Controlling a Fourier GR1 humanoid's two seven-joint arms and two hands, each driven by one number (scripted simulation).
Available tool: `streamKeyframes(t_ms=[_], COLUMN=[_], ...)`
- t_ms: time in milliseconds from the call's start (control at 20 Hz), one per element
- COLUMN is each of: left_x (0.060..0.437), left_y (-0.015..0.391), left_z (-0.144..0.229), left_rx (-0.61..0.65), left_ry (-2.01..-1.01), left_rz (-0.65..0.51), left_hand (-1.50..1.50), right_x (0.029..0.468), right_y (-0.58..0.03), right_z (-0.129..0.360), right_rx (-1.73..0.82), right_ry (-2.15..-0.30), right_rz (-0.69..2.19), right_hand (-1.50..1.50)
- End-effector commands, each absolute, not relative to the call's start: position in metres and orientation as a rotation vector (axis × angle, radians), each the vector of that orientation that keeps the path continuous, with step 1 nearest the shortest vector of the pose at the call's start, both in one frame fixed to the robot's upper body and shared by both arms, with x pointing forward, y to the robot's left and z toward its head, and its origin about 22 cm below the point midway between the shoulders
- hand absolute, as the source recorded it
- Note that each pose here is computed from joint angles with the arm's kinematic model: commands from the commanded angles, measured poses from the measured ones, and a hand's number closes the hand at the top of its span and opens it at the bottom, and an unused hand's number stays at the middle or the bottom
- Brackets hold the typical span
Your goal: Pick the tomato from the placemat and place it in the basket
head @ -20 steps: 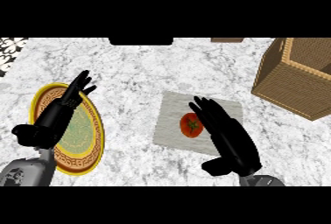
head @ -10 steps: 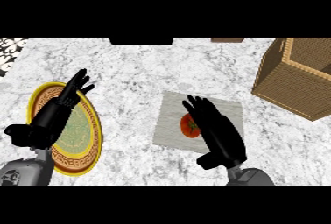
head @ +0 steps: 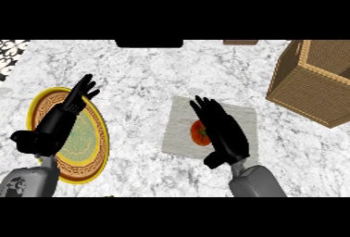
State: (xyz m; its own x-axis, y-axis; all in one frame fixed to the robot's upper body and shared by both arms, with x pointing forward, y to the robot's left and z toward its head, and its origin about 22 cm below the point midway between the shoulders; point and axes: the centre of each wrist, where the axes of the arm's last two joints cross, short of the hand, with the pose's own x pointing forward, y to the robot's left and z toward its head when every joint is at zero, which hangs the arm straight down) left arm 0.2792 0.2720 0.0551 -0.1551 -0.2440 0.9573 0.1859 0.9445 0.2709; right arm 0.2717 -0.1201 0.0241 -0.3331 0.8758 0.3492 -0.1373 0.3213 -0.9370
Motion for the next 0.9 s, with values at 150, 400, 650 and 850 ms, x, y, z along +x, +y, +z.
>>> streamKeyframes(t_ms=[150,400,650,850], left_x=[0.286,0.283,0.277,0.276], left_y=[0.263,0.256,0.274,0.259], left_z=[0.071,0.081,0.064,0.051], left_rx=[0.034,0.053,0.031,0.042], left_ry=[-1.705,-1.695,-1.689,-1.671], left_rz=[-0.389,-0.407,-0.382,-0.371], left_hand=[0.0,0.0,0.0,0.0], right_x=[0.274,0.283,0.287,0.298], right_y=[-0.121,-0.123,-0.112,-0.12], right_z=[-0.012,-0.005,-0.014,-0.003], right_rx=[-0.695,-0.657,-0.643,-0.647], right_ry=[-1.496,-1.469,-1.419,-1.447], right_rz=[1.231,1.284,1.408,1.386], right_hand=[-1.5,-1.5,1.5,1.5])
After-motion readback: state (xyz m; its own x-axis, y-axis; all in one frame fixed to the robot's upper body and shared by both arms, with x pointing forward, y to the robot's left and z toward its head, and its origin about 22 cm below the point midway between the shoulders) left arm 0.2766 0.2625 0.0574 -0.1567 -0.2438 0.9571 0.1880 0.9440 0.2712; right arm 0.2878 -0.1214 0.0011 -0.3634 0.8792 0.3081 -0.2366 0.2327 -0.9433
